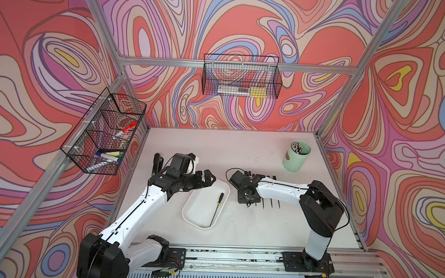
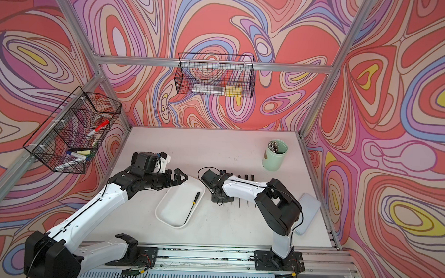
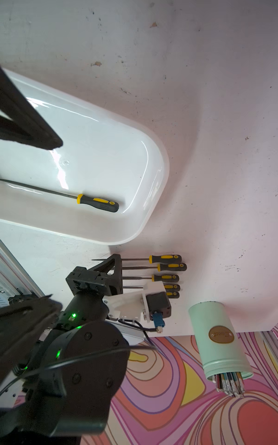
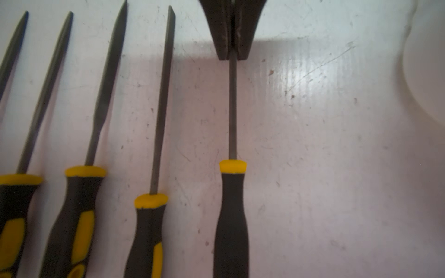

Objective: Take the file tool out of the storage box
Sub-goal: Place the file tool at the center of the board.

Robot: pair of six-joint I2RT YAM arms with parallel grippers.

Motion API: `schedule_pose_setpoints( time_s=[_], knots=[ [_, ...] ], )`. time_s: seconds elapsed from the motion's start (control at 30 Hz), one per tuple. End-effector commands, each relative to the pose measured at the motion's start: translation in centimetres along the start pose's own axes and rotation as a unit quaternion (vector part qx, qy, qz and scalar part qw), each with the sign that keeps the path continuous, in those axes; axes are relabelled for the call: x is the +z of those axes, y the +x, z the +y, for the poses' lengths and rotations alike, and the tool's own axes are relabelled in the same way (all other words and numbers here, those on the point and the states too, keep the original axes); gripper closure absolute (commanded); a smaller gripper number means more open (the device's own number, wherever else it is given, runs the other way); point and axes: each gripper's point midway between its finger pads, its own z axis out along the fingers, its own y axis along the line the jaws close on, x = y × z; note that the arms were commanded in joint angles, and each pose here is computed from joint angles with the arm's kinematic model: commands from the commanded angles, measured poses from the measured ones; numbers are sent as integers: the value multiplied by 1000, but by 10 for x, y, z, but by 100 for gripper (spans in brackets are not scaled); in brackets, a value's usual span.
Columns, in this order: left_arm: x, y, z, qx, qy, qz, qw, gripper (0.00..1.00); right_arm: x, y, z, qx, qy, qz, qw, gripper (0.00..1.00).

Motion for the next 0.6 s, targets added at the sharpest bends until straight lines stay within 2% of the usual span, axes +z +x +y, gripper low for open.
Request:
schedule_pose_setpoints(
  time_s=[0.0, 0.57],
  knots=[
    [1, 4, 3, 0, 1, 6, 1000, 1, 8, 0, -5, 5, 15, -4, 1000, 100],
    [6, 7, 8, -3, -5, 11, 1000, 1, 21, 0, -10, 6, 17, -1, 1000, 97]
  ],
)
